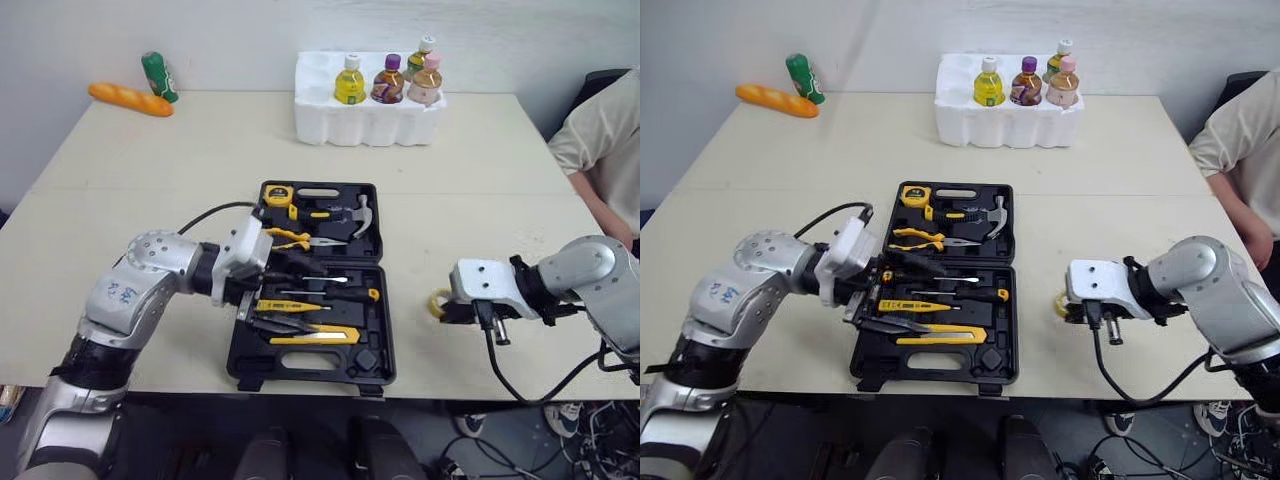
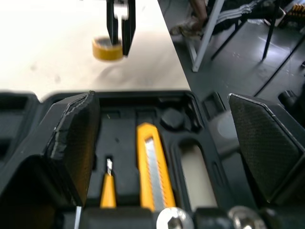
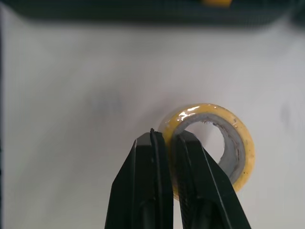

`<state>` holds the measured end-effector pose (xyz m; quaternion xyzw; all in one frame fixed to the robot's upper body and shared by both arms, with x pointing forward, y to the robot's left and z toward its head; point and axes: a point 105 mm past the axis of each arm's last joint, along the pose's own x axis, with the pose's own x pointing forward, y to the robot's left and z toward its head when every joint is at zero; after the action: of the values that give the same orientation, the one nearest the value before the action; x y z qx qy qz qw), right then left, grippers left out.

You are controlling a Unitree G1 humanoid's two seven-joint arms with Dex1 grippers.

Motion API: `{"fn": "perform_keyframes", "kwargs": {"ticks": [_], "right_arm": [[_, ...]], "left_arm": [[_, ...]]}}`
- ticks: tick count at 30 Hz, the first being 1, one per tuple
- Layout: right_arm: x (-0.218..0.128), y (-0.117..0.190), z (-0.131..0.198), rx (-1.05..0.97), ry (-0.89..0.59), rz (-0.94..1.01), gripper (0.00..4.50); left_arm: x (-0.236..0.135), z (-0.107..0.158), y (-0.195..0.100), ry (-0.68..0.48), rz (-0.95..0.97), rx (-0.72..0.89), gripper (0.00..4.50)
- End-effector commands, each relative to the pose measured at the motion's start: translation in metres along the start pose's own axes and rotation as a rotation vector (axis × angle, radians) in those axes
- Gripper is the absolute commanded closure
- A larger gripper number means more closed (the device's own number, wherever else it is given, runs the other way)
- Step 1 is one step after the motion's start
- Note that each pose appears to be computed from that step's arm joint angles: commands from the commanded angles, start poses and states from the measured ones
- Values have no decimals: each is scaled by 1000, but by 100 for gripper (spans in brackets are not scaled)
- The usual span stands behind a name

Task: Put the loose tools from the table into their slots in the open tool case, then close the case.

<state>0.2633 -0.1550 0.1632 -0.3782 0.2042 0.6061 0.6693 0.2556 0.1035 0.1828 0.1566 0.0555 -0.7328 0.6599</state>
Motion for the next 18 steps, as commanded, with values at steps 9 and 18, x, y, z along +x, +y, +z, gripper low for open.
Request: {"fn": "perform_keyframes", "kwargs": {"ticks": [9,18], "right_arm": [[52,43,39,-70,-124,169,446],[61,51,24,-81,-76,209,446]], "left_arm": [[-9,-7,-18,111,-68,28,0],[-11,-8,-20,116,-41,19,0]]}}
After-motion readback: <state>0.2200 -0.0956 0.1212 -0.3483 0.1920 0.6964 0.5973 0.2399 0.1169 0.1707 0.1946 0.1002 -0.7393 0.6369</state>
